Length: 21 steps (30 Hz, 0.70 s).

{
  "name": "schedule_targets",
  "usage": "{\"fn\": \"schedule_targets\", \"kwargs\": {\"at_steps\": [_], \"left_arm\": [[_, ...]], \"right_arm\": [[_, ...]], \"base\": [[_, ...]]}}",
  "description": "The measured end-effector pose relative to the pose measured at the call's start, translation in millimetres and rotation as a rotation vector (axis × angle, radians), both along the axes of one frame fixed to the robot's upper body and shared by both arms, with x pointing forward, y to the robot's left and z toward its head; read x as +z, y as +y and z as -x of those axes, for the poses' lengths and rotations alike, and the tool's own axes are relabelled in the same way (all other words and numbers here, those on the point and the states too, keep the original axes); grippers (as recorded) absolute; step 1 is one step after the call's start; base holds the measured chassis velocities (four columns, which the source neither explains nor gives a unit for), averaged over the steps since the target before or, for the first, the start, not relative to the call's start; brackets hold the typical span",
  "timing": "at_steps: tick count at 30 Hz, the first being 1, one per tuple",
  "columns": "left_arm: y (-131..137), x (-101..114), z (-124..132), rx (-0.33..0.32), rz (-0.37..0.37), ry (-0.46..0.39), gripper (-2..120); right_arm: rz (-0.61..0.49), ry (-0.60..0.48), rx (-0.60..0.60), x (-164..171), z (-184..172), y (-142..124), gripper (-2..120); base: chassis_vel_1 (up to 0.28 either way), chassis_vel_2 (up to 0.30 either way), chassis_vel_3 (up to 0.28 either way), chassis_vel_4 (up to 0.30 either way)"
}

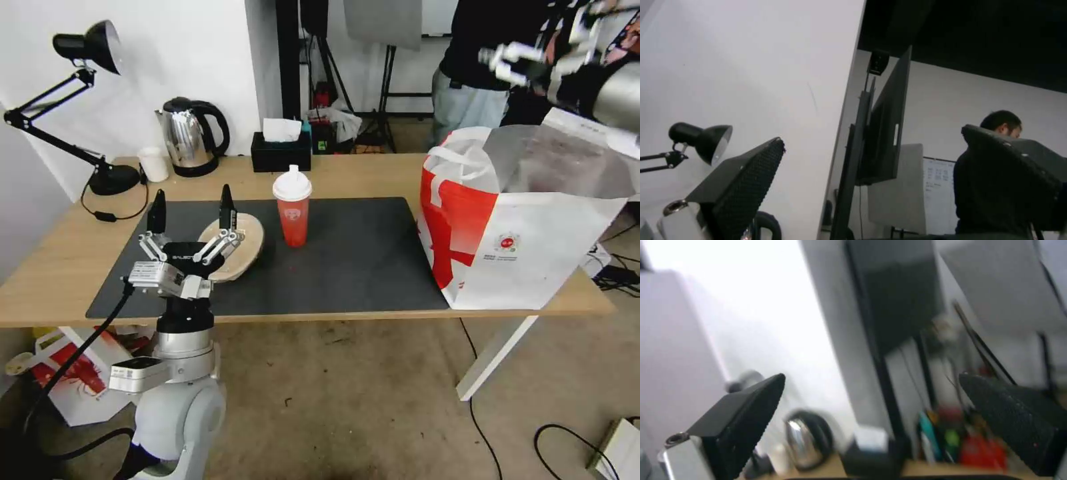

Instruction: Pick up the trash from the table and place it into the takeout bag.

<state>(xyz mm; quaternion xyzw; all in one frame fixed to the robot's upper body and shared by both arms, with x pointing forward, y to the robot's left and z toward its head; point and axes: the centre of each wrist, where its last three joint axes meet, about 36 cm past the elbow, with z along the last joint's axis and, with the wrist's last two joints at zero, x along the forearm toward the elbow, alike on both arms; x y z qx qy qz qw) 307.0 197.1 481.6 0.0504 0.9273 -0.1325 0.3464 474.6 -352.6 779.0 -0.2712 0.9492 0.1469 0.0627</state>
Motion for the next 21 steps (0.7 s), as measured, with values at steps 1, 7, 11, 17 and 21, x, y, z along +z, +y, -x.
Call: {"fn": "schedule_targets", "kwargs": {"at_steps": [1, 7, 11, 17, 21], "left_arm": [[0, 1, 1, 0.002, 0.000, 0.000, 100], [2, 5, 3, 0.007, -0.003, 0.000, 100], [4, 7, 4, 0.012, -0.006, -0.003, 100], [8, 8, 5, 0.023, -0.011, -0.004, 100], [9, 8, 5, 0.030, -0.010, -0.004, 100]], "right_arm": [[-0.011, -0.043, 0.022, -2, -1, 4, 100], [-0.045, -0.144, 0.100, -10, -5, 21, 100], [-0.070, -0.182, 0.158, -15, -5, 35, 100], [-0.113, -0.200, 0.246, -26, -4, 68, 100], [-0.125, -0.184, 0.291, -33, -1, 90, 100]], "base": [[0.000, 0.000, 0.000, 0.000], [0.000, 0.000, 0.000, 0.000], [0.000, 0.000, 0.000, 0.000], [0.000, 0.000, 0.000, 0.000], [0.000, 0.000, 0.000, 0.000]]}}
